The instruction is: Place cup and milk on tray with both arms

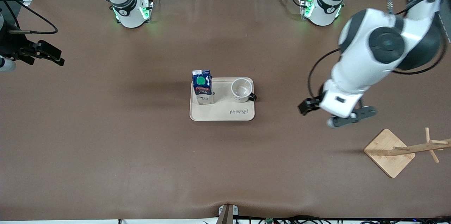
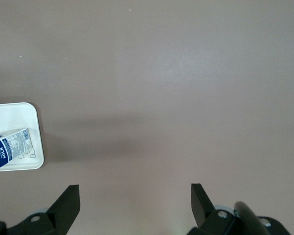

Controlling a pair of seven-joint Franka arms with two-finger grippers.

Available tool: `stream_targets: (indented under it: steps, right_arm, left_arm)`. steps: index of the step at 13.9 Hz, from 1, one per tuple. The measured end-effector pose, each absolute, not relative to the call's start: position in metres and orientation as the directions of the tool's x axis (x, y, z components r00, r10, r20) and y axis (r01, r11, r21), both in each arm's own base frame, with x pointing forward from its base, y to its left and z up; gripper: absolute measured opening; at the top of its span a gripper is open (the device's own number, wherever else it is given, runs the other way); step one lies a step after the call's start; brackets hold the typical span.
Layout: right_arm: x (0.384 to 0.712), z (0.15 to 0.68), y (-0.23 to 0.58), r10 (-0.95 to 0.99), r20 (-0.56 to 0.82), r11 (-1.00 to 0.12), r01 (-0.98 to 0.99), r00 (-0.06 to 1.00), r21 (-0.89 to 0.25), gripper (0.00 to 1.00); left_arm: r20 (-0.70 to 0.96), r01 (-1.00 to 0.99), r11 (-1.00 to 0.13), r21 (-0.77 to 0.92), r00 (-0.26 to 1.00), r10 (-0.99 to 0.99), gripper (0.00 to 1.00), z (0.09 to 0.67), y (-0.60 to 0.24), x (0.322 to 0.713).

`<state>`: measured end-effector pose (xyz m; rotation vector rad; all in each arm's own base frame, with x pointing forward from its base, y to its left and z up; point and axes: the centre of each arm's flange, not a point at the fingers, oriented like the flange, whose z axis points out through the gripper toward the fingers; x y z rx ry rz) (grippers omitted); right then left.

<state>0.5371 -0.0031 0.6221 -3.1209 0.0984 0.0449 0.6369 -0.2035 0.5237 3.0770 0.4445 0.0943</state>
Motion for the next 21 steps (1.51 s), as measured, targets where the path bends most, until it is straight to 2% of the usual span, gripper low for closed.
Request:
stream_targets:
  steps: [7,16,21]
  right_arm:
    - [0.536,0.622,-0.003,-0.063,-0.034,-0.998,-0.064,0.997,-0.018,1.00]
    - [0.536,0.622,-0.003,-0.063,-0.037,-0.998,-0.064,0.997,-0.019,1.00]
    - [0.536,0.622,-0.003,-0.063,-0.037,-0.998,-0.064,0.997,-0.019,1.00]
  left_arm:
    - [0.091,0.195,-0.972,-0.132,0.979,0.184,1.00,0.566,-0.138,0.624]
    - [0.089,0.122,-0.982,-0.147,0.990,0.110,1.00,0.630,-0.082,0.591]
    - [0.063,0.066,-0.991,-0.115,0.996,0.059,1.00,0.651,-0.033,0.559]
